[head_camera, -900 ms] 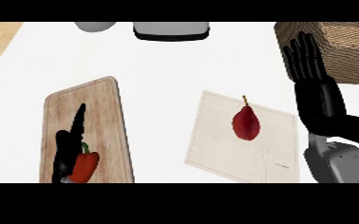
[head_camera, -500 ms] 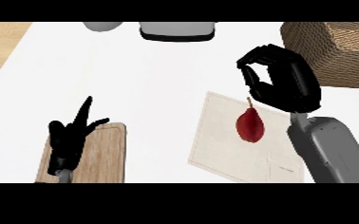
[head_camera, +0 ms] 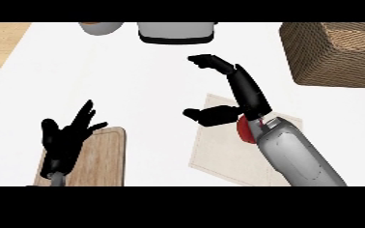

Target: Pick the pear from the placemat and place it in the basket

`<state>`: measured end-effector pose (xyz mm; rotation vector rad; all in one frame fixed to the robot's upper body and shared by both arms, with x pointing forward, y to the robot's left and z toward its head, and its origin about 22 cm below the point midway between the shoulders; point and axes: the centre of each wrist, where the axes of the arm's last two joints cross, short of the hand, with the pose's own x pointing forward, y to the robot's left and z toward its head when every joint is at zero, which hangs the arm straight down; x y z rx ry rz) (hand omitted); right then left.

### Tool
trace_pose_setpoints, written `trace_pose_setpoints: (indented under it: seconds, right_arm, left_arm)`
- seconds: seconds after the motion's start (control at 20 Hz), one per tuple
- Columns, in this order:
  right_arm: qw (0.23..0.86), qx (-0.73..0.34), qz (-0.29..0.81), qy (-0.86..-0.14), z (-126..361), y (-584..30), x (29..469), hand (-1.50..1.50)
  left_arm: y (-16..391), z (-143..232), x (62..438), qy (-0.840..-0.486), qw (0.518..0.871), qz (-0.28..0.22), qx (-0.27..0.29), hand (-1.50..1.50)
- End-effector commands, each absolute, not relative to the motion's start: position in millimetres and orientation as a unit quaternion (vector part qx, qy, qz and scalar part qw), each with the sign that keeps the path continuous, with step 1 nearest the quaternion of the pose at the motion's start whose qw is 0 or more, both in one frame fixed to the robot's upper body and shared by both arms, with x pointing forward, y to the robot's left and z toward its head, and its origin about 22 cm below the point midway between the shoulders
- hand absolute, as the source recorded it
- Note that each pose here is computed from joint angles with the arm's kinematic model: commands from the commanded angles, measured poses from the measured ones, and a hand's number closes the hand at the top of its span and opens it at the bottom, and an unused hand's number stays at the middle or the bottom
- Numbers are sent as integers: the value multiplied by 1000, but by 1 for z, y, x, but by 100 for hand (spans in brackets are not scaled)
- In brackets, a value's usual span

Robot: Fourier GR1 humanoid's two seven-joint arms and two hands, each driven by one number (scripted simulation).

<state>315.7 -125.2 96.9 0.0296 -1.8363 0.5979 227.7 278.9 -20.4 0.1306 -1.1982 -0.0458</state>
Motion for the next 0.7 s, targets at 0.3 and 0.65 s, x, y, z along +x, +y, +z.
trace_pose_setpoints:
  seconds: [0.3, 0.65]
  right_arm:
    - [533, -301, 421, -669, 214, -185, 341, -150]
    - [547, -303, 533, -570, 297, -196, 323, -150]
  left_arm:
    - [294, -52, 191, -476, 875, -8, 83, 0]
    - [289, -48, 197, -483, 872, -7, 85, 0]
